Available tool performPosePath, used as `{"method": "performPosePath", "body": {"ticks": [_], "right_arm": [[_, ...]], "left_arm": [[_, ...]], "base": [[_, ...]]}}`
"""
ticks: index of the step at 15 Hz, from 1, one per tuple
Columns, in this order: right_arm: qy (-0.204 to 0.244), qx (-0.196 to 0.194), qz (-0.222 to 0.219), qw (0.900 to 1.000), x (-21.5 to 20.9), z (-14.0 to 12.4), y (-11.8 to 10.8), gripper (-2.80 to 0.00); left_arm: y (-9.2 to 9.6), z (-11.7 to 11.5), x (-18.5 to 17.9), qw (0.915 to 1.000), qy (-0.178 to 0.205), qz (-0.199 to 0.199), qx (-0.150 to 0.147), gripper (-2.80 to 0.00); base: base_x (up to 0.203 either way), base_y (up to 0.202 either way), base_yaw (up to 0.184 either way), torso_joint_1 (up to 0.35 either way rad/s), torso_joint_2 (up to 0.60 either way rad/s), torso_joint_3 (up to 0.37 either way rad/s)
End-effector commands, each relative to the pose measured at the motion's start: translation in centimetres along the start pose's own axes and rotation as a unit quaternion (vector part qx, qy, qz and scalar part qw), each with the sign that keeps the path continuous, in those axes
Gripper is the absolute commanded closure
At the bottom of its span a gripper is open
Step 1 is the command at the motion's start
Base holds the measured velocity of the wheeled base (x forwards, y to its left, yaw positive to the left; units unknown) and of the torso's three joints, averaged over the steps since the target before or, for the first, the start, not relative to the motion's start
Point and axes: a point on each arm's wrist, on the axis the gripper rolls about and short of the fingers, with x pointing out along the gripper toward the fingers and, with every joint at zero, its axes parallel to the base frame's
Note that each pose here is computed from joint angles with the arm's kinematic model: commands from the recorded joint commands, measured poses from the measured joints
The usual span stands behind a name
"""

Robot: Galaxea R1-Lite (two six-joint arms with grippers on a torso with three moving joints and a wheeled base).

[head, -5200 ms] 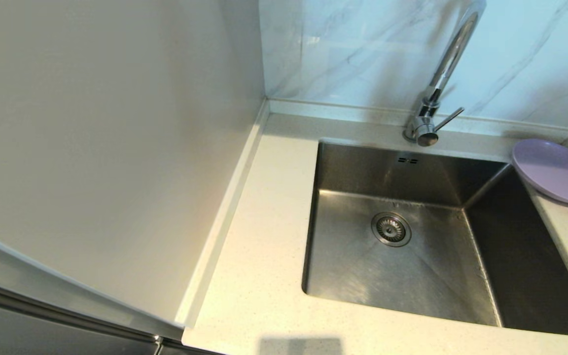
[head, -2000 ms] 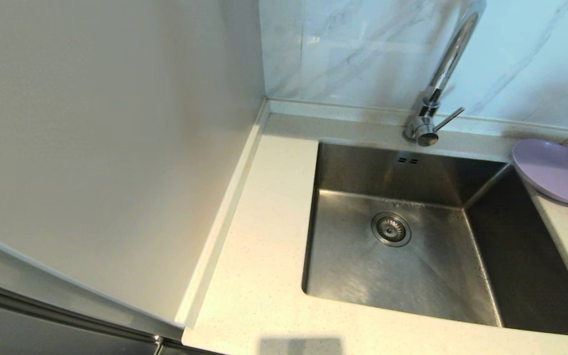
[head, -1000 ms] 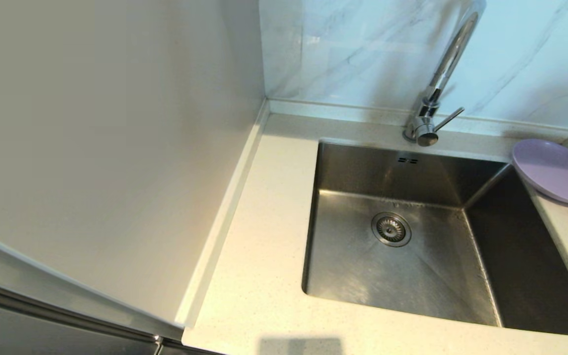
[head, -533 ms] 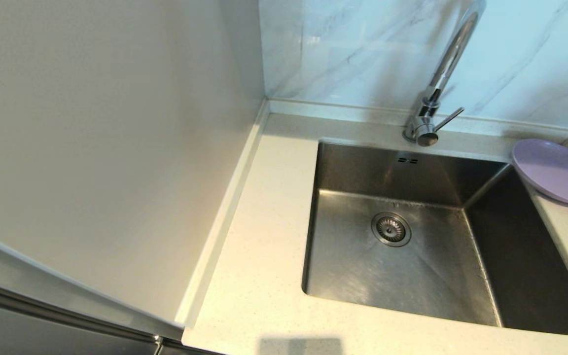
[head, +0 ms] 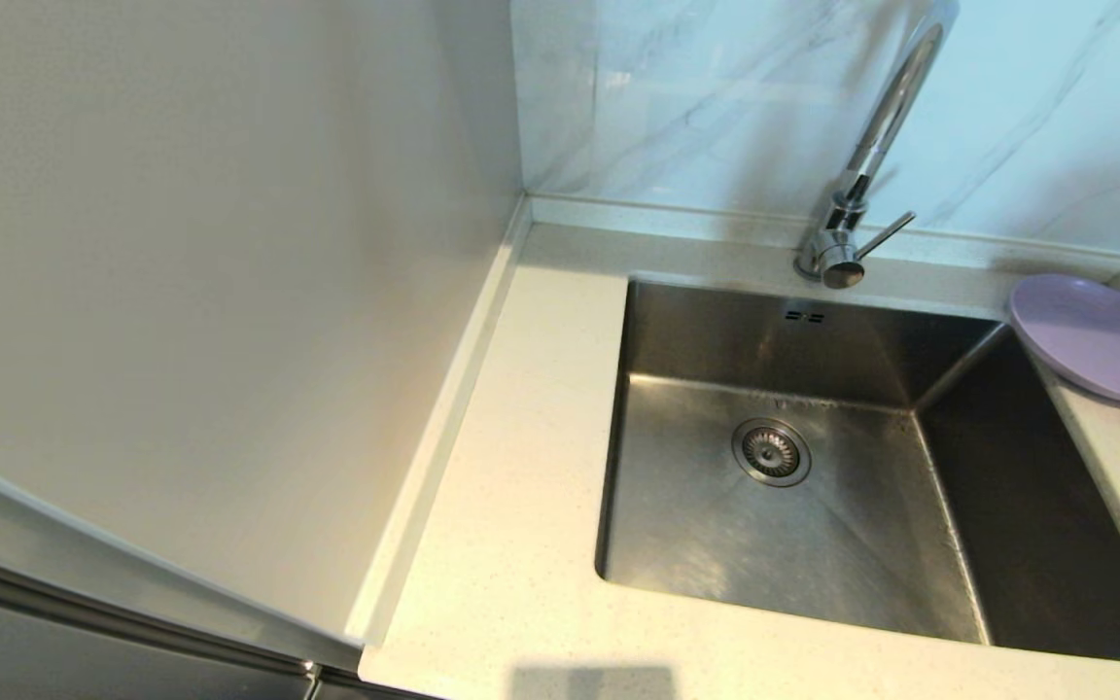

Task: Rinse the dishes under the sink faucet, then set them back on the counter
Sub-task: Turn on the faucet

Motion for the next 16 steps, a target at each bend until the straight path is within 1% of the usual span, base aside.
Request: {"method": "performPosePath", "body": {"ticks": [1, 4, 9, 12, 16], "right_arm": [[0.005, -0.001, 0.0, 1.0, 0.1, -0.3, 0.0, 0.0], [0.005, -0.006, 0.002, 1.0, 0.1, -0.3, 0.0, 0.0], [0.006, -0.003, 0.001, 1.0, 0.1, -0.3, 0.0, 0.0], [0.026, -0.005, 0.001, 1.0, 0.4, -0.1, 0.0, 0.0], [0.039, -0.002, -0.001, 0.999, 0.8, 2.2, 0.0, 0.0]], "left_arm": [[0.0, 0.0, 0.0, 1.0, 0.0, 0.0, 0.0, 0.0], [0.0, 0.0, 0.0, 1.0, 0.0, 0.0, 0.0, 0.0], [0.0, 0.0, 0.0, 1.0, 0.0, 0.0, 0.0, 0.0], [0.0, 0.0, 0.0, 1.0, 0.0, 0.0, 0.0, 0.0], [0.0, 0.0, 0.0, 1.0, 0.0, 0.0, 0.0, 0.0]], "base": [[0.0, 0.0, 0.0, 0.0, 0.0, 0.0], [0.0, 0.0, 0.0, 0.0, 0.0, 0.0], [0.0, 0.0, 0.0, 0.0, 0.0, 0.0], [0.0, 0.0, 0.0, 0.0, 0.0, 0.0], [0.0, 0.0, 0.0, 0.0, 0.0, 0.0]]}}
